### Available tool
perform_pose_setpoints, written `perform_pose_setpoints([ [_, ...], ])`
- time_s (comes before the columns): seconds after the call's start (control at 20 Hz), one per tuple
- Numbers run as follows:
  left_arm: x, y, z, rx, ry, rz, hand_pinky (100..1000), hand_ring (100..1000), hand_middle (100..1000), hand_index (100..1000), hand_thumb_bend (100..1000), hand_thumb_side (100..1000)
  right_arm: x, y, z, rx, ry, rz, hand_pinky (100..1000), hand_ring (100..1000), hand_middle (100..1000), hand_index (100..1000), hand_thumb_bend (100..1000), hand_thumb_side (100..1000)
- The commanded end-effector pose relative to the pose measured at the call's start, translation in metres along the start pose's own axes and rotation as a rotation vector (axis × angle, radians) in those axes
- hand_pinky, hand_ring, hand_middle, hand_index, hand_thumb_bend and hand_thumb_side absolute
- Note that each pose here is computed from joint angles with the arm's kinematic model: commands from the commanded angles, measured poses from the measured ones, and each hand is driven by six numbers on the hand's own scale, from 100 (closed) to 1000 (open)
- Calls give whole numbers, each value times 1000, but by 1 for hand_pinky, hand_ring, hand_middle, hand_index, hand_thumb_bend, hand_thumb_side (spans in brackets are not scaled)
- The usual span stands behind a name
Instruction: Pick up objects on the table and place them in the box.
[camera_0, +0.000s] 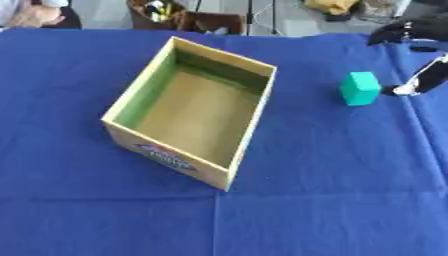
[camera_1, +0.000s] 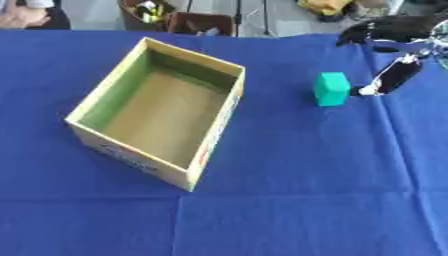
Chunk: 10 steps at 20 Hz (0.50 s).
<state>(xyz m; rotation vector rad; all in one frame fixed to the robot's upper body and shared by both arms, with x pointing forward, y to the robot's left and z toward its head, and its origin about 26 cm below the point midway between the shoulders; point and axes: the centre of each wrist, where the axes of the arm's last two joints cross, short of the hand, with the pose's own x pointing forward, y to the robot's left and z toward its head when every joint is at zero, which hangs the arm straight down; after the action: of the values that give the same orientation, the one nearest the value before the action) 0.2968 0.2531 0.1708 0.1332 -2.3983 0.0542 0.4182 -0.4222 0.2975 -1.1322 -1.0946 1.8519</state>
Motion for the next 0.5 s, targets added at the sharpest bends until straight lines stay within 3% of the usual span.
perform_pose_setpoints([
  [0.05,7,0,-5,-17,-30,-2,672,589,712,830,100,1000,-14,-8,7,28,33,-9,884,1000,961,1000,421,427],
  [0.5,7,-2,-6,-22,-34,-6,672,589,711,827,100,1000,-18,-10,-3,122,53,-92,883,1000,930,1000,423,408],
])
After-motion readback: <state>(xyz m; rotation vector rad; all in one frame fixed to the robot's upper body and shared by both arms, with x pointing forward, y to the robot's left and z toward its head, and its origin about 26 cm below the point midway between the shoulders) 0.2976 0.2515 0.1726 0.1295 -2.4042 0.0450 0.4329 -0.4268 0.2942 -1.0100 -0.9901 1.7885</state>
